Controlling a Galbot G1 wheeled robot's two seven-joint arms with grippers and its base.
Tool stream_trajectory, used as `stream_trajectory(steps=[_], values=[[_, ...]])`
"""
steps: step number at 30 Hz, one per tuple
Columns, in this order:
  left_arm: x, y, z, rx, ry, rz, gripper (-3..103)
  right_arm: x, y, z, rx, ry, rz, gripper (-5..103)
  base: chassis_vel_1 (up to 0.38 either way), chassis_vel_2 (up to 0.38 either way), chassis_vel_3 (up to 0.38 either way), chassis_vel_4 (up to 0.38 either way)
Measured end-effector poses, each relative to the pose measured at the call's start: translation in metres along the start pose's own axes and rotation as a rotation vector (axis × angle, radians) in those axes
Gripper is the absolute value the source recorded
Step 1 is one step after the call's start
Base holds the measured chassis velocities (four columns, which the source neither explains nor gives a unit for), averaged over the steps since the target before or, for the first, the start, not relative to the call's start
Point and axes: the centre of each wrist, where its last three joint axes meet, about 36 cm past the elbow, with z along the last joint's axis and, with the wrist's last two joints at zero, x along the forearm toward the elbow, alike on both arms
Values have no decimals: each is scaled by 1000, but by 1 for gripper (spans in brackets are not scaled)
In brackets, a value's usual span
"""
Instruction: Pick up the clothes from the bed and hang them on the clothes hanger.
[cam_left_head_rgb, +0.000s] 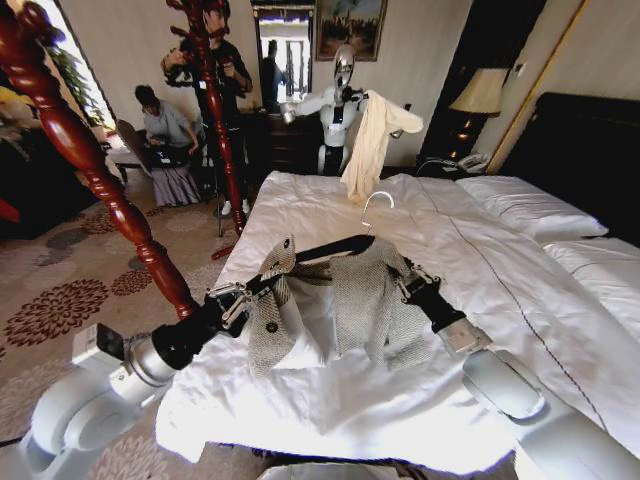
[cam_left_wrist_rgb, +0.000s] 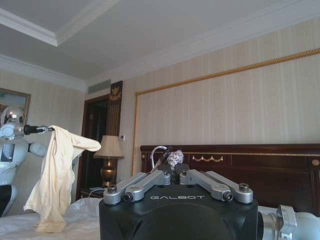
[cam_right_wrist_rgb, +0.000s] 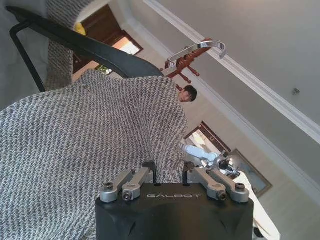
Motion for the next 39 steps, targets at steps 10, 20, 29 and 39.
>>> stream_trajectory(steps=[10, 20, 29, 39], values=[[3, 10, -25, 1, -39, 27, 3, -1, 2, 9, 75, -11, -47, 24, 0, 0, 0, 0], [-5, 4, -10, 2, 72, 124, 3, -4, 21, -18, -213, -39, -74, 24, 0, 0, 0, 0], [-8, 3, -7, -40, 120, 143, 3, -10, 12, -38, -427, -77, -61, 24, 0, 0, 0, 0], [-8, -1, 1, -82, 147, 131, 16, -9, 12, -47, -596, -87, -61, 24, 0, 0, 0, 0]])
